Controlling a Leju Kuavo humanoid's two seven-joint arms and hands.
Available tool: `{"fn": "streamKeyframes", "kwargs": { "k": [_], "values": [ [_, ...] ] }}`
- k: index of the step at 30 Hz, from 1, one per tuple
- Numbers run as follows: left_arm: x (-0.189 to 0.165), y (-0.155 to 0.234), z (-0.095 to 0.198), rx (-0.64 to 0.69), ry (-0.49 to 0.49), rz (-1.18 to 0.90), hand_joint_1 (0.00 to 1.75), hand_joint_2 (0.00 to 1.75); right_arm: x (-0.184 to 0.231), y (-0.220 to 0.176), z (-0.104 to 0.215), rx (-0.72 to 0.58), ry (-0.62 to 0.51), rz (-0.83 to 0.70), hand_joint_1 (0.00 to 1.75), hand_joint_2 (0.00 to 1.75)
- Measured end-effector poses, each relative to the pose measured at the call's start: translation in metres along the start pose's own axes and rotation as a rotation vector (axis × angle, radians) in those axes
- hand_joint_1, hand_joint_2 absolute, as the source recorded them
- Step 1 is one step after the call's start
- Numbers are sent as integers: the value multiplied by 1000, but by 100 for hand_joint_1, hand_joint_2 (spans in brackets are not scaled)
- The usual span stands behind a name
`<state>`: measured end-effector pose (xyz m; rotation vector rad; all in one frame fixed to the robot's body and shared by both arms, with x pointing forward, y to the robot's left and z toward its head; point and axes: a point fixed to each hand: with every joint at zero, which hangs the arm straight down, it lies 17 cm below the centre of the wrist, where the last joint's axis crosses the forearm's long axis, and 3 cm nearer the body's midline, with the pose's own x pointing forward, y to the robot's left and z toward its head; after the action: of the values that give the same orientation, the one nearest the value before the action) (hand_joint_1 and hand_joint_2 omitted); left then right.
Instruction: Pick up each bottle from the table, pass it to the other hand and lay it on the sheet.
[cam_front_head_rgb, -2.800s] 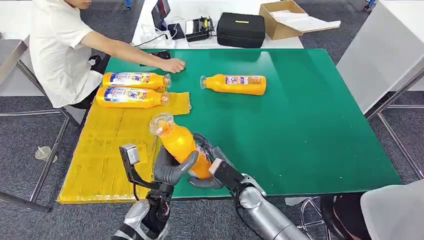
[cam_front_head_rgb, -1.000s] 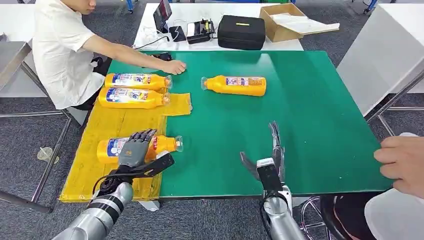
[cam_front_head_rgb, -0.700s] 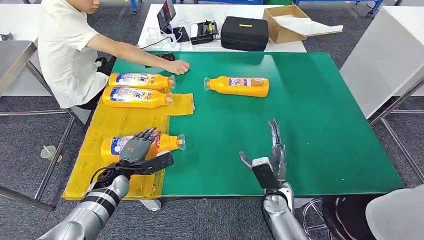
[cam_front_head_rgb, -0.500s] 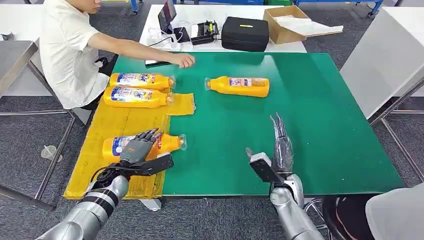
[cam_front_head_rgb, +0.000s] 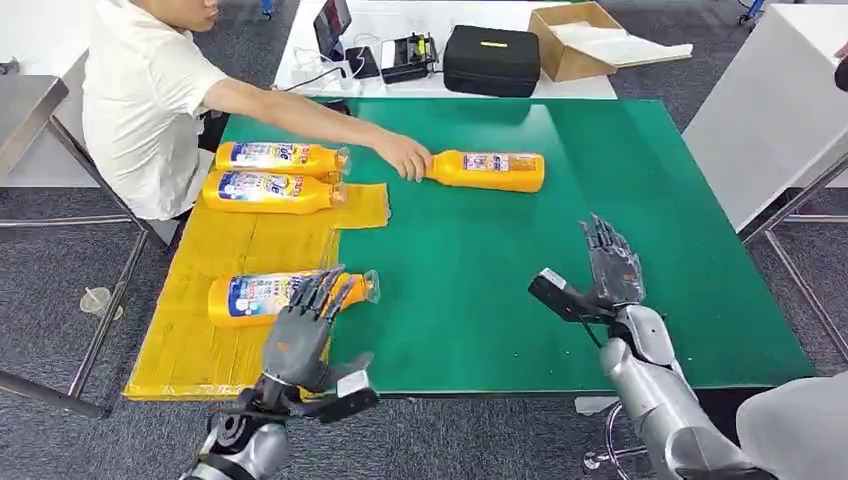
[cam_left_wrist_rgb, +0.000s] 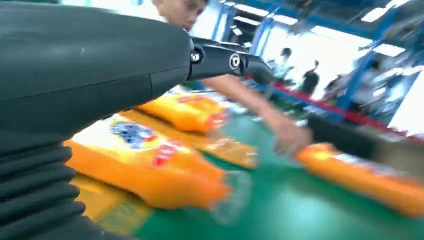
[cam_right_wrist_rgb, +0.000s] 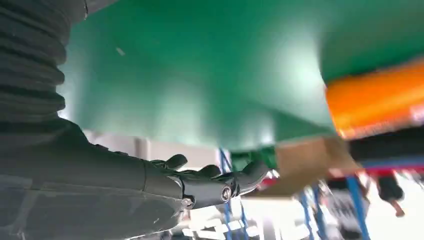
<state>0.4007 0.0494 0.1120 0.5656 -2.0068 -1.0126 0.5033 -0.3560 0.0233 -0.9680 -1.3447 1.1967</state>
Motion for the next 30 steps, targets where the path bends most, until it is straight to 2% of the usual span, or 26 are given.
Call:
{"fn": "streamKeyframes", "kwargs": {
  "k": [4, 9, 23, 30],
  "values": [
    [39, 6, 1, 30, -70, 47, 0, 175, -16, 19, 4, 82, 50, 10, 0, 175],
    [58, 12, 3, 47, -111, 66, 0, 175, -22, 23, 4, 108, 68, 11, 0, 175],
    [72, 11, 3, 49, -148, 79, 0, 175, -12, 25, -7, 136, 55, 17, 0, 175],
    [74, 9, 3, 40, -148, 90, 0, 175, 25, 20, -14, 66, -57, 84, 0, 175]
  ]
}}
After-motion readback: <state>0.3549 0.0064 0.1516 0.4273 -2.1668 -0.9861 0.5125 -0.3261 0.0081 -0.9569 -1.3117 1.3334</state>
